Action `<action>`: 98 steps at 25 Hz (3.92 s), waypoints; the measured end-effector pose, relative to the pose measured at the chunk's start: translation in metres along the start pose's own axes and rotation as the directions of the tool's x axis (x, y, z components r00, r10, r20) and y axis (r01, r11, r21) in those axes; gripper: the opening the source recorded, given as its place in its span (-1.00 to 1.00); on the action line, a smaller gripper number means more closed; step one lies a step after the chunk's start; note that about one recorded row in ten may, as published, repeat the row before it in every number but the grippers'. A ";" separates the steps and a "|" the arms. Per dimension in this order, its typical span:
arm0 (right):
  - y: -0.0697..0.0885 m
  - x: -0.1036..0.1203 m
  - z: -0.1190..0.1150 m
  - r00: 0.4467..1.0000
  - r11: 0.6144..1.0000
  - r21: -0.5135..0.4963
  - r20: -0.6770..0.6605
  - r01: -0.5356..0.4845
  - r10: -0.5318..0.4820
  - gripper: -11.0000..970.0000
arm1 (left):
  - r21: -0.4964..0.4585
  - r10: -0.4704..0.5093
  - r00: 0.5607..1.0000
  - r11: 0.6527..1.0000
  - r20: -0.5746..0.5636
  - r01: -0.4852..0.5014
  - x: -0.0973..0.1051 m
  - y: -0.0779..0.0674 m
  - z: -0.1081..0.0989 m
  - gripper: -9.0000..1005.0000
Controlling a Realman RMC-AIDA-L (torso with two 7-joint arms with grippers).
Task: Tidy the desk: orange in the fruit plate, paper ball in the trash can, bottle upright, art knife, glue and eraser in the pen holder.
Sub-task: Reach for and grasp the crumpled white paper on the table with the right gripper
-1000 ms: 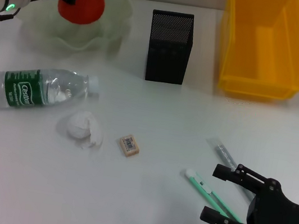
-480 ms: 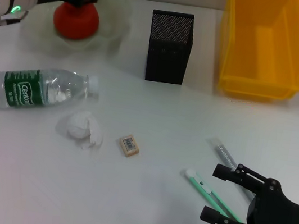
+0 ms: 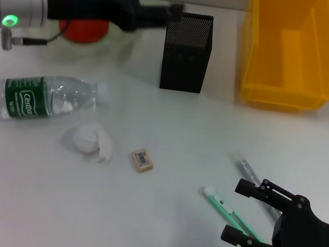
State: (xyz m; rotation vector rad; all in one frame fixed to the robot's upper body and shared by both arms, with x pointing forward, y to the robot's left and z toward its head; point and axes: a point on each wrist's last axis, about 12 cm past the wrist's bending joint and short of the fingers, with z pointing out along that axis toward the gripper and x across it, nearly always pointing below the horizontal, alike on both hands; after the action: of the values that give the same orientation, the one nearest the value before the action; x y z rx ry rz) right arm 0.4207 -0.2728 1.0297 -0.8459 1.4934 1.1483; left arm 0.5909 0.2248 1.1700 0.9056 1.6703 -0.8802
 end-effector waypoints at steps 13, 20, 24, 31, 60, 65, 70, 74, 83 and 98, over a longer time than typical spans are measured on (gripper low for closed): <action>-0.004 -0.004 -0.007 1.000 0.999 0.046 0.026 0.007 -0.008 0.69 | 0.518 0.077 0.977 0.838 0.198 -0.171 0.055 -0.079 -0.047 0.28; -0.022 -0.032 -0.010 0.999 0.999 0.038 0.049 0.019 -0.021 0.70 | 0.462 -0.016 0.976 0.882 0.219 -0.089 0.087 -0.080 -0.058 0.28; -0.052 -0.054 0.020 0.999 0.999 0.007 0.013 0.041 -0.041 0.70 | 0.459 -0.026 0.975 0.885 0.221 -0.081 0.092 -0.083 -0.063 0.28; -0.088 -0.083 0.068 0.997 1.000 0.003 -0.074 -0.023 0.023 0.70 | 0.451 -0.041 0.976 0.890 0.215 -0.062 0.098 -0.086 -0.071 0.28; -0.086 -0.150 0.248 0.624 0.997 -0.005 -0.780 -0.082 0.048 0.70 | 0.387 -0.014 0.977 0.919 0.215 -0.072 0.108 -0.083 -0.087 0.28; -0.080 -0.137 0.256 0.633 0.998 -0.012 -0.774 -0.061 0.029 0.70 | 0.387 -0.015 0.976 0.920 0.215 -0.071 0.108 -0.084 -0.086 0.28; -0.076 -0.129 0.262 0.643 0.999 -0.014 -0.765 -0.043 0.017 0.70 | 0.376 -0.011 0.978 0.924 0.210 -0.070 0.108 -0.082 -0.085 0.28; -0.075 -0.127 0.265 0.649 0.999 -0.011 -0.761 -0.030 0.011 0.69 | 0.358 -0.009 0.980 0.932 0.201 -0.064 0.109 -0.080 -0.086 0.28; -0.073 -0.118 0.268 0.657 0.999 -0.001 -0.754 -0.034 0.021 0.70 | 0.339 -0.011 0.981 0.939 0.192 -0.056 0.112 -0.079 -0.086 0.28; -0.067 -0.101 0.274 0.655 1.000 0.001 -0.756 0.019 -0.012 0.58 | 0.336 -0.009 0.982 0.940 0.190 -0.057 0.111 -0.078 -0.083 0.28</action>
State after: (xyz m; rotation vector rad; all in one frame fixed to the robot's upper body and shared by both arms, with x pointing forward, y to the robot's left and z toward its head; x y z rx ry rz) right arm 0.5879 -0.0362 1.1072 -1.4464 2.1552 0.7798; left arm 0.4631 0.2792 1.0924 1.0354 1.3626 -1.2241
